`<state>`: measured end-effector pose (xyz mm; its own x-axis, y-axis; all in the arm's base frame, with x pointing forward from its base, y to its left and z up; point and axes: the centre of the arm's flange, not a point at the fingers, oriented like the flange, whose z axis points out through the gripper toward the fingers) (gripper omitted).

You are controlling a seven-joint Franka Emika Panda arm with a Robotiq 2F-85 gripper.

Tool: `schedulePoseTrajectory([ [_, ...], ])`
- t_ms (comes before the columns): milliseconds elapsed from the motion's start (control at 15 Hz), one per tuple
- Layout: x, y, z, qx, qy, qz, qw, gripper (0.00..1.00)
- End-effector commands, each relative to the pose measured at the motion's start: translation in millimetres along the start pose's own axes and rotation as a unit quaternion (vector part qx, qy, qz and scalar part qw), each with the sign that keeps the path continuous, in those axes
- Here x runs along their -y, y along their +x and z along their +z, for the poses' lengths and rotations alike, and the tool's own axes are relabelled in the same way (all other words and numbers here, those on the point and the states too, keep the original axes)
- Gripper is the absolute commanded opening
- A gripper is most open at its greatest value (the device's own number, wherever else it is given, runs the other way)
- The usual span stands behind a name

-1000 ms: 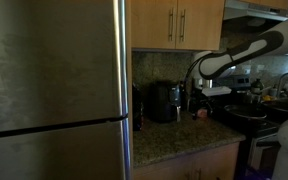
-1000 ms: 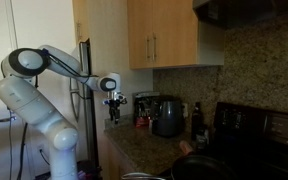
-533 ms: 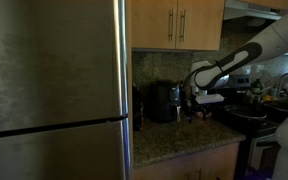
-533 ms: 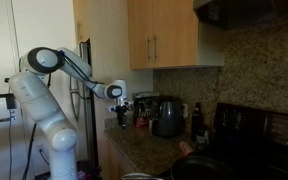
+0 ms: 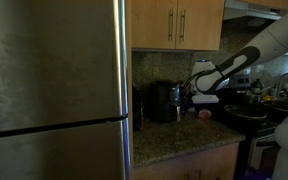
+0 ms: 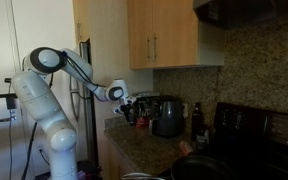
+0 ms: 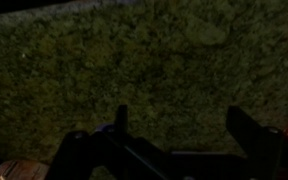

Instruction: Open the basket of the air fryer

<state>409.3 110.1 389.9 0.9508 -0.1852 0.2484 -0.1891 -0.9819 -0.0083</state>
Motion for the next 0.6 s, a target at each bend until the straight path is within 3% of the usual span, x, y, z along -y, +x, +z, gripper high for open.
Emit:
schedulePoseTrajectory([
  [0,-6,21,27,-0.077,-0.037,0.026,0.996,1.0],
  [67,-7,23,26,-0.084,-0.042,0.039,0.9948,1.0],
  [133,-8,14,9,-0.065,-0.024,0.021,0.9974,1.0],
  [533,-12,22,28,-0.076,-0.035,0.024,0.9962,1.0],
])
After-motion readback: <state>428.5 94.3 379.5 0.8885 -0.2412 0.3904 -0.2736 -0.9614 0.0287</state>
